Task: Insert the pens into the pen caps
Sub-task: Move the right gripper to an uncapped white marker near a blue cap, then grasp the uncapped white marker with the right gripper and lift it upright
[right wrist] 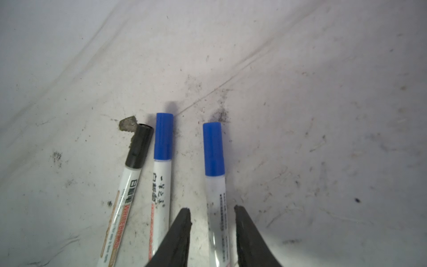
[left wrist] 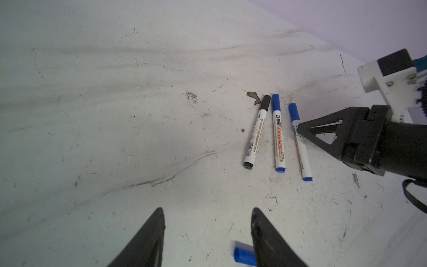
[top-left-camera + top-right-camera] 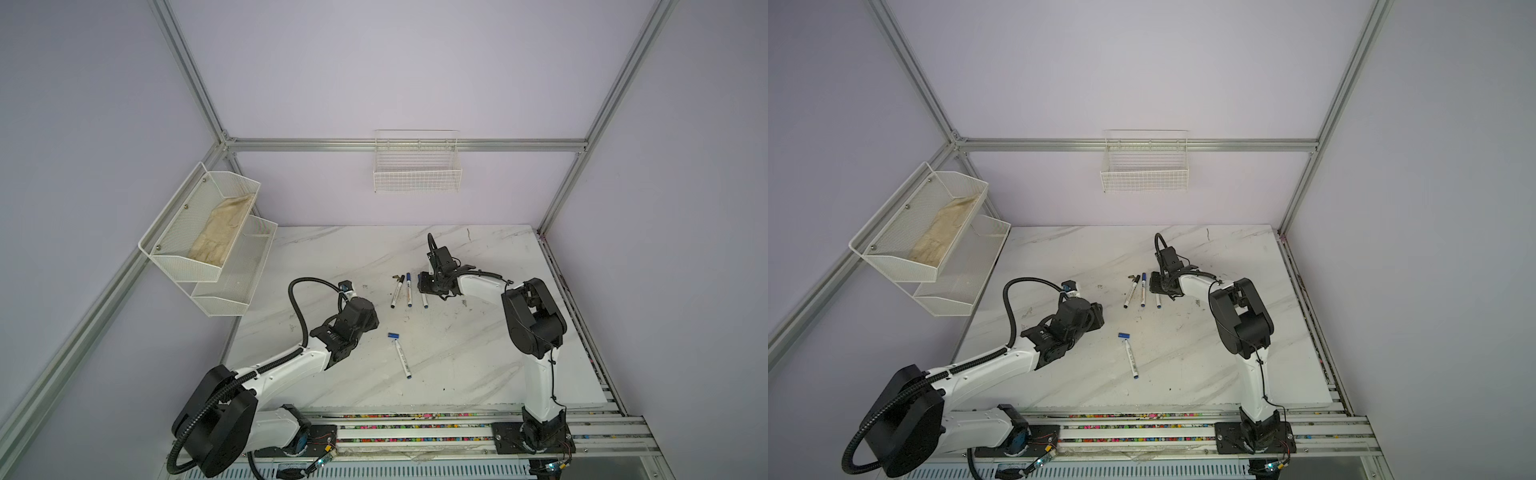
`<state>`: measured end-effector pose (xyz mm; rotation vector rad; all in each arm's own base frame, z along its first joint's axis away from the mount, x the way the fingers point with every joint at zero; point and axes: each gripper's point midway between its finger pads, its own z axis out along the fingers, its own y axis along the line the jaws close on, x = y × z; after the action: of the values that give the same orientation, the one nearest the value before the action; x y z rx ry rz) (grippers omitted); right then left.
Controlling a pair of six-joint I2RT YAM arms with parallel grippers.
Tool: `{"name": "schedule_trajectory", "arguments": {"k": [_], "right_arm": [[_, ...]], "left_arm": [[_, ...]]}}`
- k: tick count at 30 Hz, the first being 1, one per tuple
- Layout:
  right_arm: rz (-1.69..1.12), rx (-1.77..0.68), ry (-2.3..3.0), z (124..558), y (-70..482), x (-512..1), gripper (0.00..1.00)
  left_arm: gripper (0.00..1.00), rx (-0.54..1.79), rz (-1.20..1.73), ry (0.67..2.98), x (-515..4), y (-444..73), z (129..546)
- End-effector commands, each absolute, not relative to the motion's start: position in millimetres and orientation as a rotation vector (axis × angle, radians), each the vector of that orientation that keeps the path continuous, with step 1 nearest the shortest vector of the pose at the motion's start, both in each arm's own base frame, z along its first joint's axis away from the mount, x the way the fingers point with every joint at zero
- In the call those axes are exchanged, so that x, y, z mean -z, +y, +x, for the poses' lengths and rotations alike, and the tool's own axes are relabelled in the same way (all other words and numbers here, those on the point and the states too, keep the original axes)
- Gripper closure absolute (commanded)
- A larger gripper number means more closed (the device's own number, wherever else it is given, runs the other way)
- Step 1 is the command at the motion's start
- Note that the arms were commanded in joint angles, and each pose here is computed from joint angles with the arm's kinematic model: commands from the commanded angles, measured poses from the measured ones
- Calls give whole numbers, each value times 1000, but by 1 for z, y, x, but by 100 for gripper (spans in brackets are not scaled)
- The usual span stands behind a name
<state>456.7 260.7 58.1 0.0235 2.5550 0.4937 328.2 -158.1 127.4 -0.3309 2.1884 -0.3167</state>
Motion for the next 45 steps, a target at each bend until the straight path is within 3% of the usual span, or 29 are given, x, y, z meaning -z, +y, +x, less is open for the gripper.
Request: {"name": "schedule_trajectory", "arguments": {"k": [1, 4, 11, 17, 29, 36, 45], "right_arm": [[11, -455, 2458, 455, 254, -106, 64], [-152, -516, 2423, 431, 274, -130, 64], [-804, -538, 2380, 312, 337, -133, 60], [-1022, -555, 2403, 262, 352, -118, 60], [-1324, -344, 2644, 219, 336, -50, 58], [-1231, -294, 2666, 224, 336, -34, 57], [-1336, -86, 2684, 204, 316, -10, 72]], "left_arm": [[42, 400, -379, 2075, -170, -168, 348], [42, 360, -431, 2085, -165, -159, 349], [41, 233, -620, 2120, -145, -124, 337], [41, 163, -639, 2195, -133, -113, 322], [41, 168, -684, 2208, -128, -107, 311], [41, 178, -674, 2213, -130, -107, 309], [40, 189, -669, 2222, -130, -106, 302]]}}
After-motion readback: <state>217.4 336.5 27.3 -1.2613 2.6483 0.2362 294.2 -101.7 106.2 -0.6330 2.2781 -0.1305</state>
